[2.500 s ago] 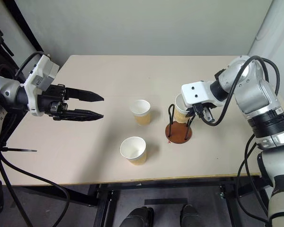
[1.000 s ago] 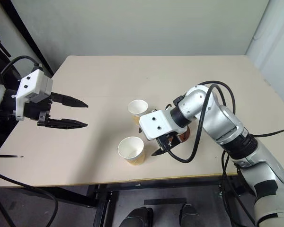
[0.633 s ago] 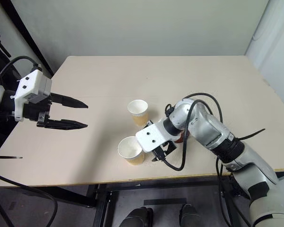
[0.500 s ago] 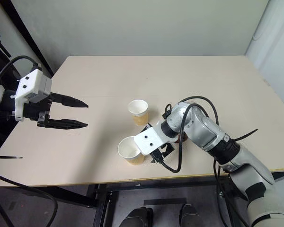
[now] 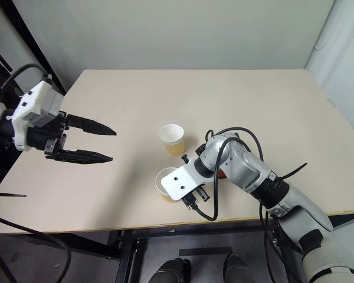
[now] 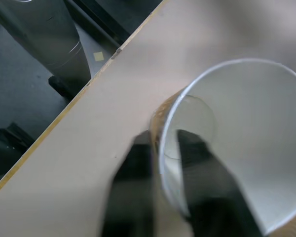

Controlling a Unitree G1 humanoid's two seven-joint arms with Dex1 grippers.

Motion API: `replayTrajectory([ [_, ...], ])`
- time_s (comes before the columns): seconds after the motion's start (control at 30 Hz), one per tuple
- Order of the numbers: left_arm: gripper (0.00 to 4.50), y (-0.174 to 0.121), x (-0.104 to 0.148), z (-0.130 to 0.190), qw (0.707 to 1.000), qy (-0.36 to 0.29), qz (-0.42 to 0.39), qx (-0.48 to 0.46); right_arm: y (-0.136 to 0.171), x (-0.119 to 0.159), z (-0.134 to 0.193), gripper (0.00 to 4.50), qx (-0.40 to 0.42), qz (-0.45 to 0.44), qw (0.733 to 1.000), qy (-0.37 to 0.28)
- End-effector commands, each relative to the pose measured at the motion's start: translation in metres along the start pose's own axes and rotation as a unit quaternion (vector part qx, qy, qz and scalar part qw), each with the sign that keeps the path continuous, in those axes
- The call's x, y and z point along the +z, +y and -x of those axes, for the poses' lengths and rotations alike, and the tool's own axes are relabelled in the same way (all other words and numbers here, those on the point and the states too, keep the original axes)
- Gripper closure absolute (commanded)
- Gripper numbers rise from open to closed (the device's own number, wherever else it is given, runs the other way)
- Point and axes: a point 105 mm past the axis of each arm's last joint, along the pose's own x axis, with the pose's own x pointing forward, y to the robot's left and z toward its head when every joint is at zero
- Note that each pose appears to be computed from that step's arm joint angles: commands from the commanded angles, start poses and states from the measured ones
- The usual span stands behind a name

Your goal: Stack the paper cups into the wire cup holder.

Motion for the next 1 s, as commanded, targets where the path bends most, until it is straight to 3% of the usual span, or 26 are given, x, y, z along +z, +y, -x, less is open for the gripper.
replayTrajectory([
  [0.03, 1.15, -0.006, 0.010, 0.011, 1.000, 0.000, -0.026, -0.005, -0.005, 0.006, 0.011, 4.46, -0.008, 0.006, 1.000, -0.008],
  [0.2, 1.15, -0.004, 0.013, 0.016, 0.999, 0.004, -0.036, 0.002, -0.011, 0.015, 0.040, 4.46, -0.021, -0.014, 0.999, -0.034],
  [0.43, 1.15, 0.006, 0.009, 0.025, 0.999, 0.004, -0.027, 0.030, -0.039, 0.031, 0.127, 4.46, -0.114, -0.049, 0.990, -0.064],
  [0.6, 1.15, 0.008, 0.011, 0.022, 0.999, -0.001, -0.030, 0.031, -0.050, 0.013, 0.172, 4.46, -0.177, -0.051, 0.983, 0.004],
  [0.8, 1.15, 0.011, 0.012, 0.017, 0.999, -0.006, -0.036, 0.026, -0.039, -0.029, 0.193, 4.46, -0.148, -0.031, 0.979, 0.136],
  [1.0, 1.15, 0.012, 0.013, 0.015, 0.999, -0.008, -0.038, 0.022, -0.031, -0.025, 0.192, 4.46, -0.107, -0.010, 0.983, 0.147],
])
